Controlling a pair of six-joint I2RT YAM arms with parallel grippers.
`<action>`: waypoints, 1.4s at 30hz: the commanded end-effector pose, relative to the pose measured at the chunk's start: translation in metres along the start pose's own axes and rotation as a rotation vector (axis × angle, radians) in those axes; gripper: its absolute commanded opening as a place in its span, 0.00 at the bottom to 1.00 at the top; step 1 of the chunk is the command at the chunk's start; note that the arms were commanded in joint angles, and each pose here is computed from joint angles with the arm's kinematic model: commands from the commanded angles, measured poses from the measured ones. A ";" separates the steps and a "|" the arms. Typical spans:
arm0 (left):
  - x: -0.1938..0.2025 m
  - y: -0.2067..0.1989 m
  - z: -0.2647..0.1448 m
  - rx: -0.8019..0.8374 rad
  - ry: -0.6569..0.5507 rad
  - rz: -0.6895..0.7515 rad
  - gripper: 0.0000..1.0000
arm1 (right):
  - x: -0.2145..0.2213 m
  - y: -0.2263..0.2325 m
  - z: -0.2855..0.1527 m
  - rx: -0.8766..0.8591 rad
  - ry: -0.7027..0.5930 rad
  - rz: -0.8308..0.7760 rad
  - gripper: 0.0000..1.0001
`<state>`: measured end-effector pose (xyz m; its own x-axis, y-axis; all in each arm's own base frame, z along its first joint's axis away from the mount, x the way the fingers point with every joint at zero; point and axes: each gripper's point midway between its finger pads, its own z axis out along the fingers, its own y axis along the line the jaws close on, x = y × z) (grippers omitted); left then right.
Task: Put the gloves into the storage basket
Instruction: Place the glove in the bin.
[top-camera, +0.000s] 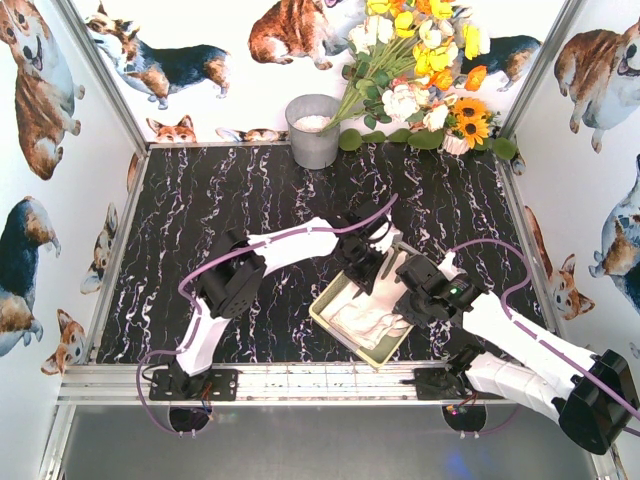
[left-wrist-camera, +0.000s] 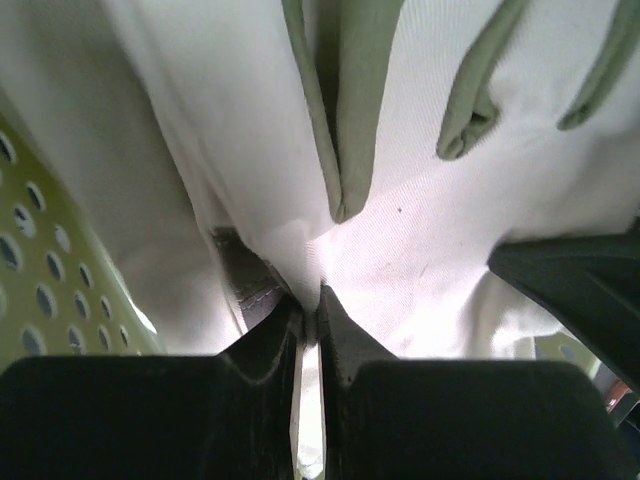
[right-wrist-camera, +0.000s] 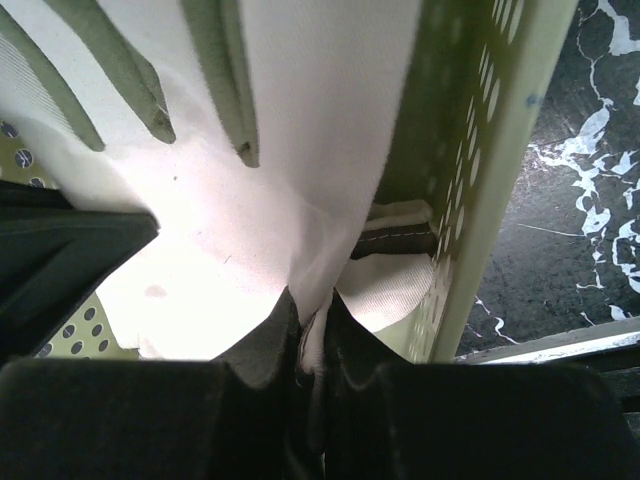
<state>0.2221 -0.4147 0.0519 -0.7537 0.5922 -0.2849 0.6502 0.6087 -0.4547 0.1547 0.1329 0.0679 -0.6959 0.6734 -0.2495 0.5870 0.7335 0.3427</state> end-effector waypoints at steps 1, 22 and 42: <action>-0.017 -0.010 -0.032 -0.016 -0.093 0.039 0.00 | -0.009 0.009 -0.008 -0.038 -0.038 -0.005 0.00; -0.030 0.029 -0.076 -0.176 -0.188 -0.033 0.00 | -0.003 0.058 -0.009 -0.160 0.026 -0.038 0.00; -0.038 0.022 -0.089 -0.161 -0.197 -0.045 0.00 | -0.007 0.060 -0.018 -0.139 0.019 0.004 0.00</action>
<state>0.2536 -0.3770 0.0961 -0.7855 0.5040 -0.3592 0.6145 0.7040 -0.3560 0.1837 0.1683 0.0787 -0.7269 0.6484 -0.2263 0.5318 0.7399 0.4119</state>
